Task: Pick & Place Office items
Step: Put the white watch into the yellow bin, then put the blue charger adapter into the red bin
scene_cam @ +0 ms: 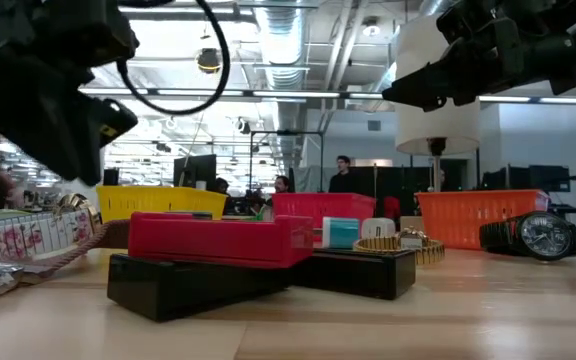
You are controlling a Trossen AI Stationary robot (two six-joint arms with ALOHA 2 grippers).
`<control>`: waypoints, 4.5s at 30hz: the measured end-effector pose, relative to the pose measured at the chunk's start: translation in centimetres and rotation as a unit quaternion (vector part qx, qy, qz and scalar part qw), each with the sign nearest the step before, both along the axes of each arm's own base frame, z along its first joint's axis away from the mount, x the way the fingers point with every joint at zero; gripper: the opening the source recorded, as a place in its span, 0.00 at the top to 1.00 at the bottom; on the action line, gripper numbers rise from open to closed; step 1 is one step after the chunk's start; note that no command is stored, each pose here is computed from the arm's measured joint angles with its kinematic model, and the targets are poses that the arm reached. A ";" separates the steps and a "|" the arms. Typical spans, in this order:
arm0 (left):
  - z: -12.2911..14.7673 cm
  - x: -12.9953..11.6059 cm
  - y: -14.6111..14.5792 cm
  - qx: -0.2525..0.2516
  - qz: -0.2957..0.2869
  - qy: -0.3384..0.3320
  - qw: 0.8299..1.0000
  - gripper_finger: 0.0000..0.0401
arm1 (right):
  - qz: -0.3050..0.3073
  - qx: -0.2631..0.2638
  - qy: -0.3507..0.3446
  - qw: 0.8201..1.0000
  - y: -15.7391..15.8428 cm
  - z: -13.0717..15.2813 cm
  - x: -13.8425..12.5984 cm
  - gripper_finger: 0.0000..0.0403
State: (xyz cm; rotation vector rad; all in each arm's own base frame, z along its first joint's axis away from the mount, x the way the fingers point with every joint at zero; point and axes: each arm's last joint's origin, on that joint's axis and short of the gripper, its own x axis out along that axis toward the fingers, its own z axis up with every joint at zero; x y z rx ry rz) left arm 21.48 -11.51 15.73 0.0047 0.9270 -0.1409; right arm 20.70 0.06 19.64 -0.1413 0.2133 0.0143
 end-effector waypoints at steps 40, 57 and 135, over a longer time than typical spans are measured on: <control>5.6 0.7 9.2 0.163 0.192 -0.147 0.957 0.92 | 0.005 -0.020 -0.004 1.000 0.0 0.1 0.0 0.57; 1.2 2.1 13.3 0.195 0.188 -0.002 0.963 0.91 | 0.001 0.009 0.002 1.000 0.0 -0.1 0.0 0.57; 6.9 0.1 13.6 0.142 0.256 -0.163 0.942 0.66 | 0.015 0.005 0.469 0.883 4.7 -6.7 16.1 0.47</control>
